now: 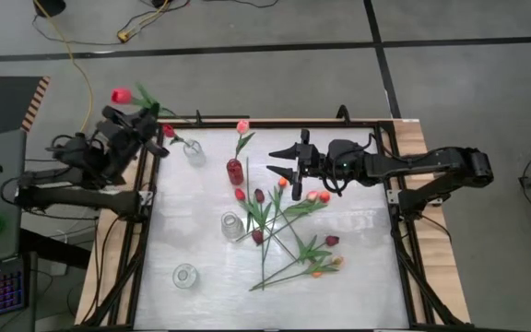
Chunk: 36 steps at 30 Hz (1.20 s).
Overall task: Sort flowers into vase by color
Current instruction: Put the red tulip into the top transparent vase
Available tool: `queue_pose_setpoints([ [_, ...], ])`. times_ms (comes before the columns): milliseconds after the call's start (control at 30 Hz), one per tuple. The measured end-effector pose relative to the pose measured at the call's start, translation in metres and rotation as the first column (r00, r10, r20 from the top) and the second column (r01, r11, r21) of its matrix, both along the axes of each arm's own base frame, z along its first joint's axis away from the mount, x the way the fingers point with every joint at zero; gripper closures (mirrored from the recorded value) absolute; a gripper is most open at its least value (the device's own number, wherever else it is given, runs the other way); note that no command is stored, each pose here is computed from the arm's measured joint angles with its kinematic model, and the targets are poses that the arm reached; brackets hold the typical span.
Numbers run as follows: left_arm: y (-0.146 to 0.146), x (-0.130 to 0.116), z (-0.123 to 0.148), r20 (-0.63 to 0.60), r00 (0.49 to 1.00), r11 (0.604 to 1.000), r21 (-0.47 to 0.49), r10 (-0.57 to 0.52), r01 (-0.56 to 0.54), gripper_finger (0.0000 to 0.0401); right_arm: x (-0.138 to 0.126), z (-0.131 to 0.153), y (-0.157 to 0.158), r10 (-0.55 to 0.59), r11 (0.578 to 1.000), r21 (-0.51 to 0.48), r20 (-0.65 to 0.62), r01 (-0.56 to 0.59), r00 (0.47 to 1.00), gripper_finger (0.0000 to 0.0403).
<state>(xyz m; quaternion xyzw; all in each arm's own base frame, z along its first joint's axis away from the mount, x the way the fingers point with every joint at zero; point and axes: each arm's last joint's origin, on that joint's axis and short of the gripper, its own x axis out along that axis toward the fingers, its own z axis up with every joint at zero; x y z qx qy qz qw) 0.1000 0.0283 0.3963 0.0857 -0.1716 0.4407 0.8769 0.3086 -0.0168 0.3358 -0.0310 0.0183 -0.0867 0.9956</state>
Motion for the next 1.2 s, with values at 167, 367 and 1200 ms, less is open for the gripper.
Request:
queue_pose_setpoints([
  [167,0.012,-0.001,0.009,-0.085,0.996,0.999,-0.045,0.024,-0.027,0.0397,0.0,0.0,0.0,0.0,1.0,0.0,0.001,0.0,1.0,0.0212],
  [367,0.029,-0.002,0.02,-0.141,0.99,0.996,-0.086,0.019,-0.031,0.0397,0.0,0.0,0.0,0.0,1.0,0.0,-0.003,0.0,1.0,0.0212],
  [1200,0.109,-0.022,-0.013,-0.179,0.971,0.889,-0.454,-0.158,0.061,0.0397,0.0,-0.006,0.0,0.0,1.0,0.003,-0.059,0.0,0.998,0.0212],
])
